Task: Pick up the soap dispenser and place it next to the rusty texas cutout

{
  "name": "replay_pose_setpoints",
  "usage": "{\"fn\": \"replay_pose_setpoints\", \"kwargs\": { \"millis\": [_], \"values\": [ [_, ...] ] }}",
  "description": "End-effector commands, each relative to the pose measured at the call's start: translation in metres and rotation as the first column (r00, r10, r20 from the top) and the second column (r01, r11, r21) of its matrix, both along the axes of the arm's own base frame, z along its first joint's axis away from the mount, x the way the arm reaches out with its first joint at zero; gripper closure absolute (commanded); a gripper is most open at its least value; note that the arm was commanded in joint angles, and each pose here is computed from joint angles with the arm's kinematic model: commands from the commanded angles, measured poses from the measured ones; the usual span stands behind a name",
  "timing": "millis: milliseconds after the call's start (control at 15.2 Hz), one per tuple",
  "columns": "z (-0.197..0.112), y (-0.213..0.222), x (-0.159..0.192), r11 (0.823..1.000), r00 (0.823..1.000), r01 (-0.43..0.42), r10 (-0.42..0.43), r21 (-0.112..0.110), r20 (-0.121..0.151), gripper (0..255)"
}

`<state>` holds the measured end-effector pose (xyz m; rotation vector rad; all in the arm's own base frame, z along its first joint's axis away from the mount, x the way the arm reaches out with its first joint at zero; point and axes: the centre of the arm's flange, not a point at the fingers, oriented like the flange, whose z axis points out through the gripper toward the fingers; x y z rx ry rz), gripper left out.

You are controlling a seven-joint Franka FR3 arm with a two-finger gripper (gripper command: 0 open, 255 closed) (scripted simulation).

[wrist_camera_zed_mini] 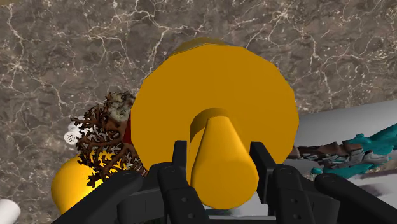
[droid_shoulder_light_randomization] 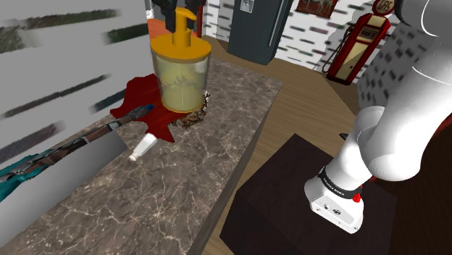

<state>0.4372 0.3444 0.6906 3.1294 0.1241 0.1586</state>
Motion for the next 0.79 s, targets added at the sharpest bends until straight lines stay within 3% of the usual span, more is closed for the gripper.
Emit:
{"fn": "replay_pose_setpoints", "kwargs": {
  "millis": [0, 462, 726],
  "values": [
    [0.0, 0.03, -0.002, 1.0, 1.0, 0.002, -0.002, 0.002, 0.0, 255],
    [0.001, 0.128, -0.014, 1.0, 1.0, 0.002, -0.002, 0.002, 0.0, 255],
    [-0.021, 0.128, -0.014, 1.0, 1.0, 0.002, -0.002, 0.002, 0.0, 255]
  ]
}}
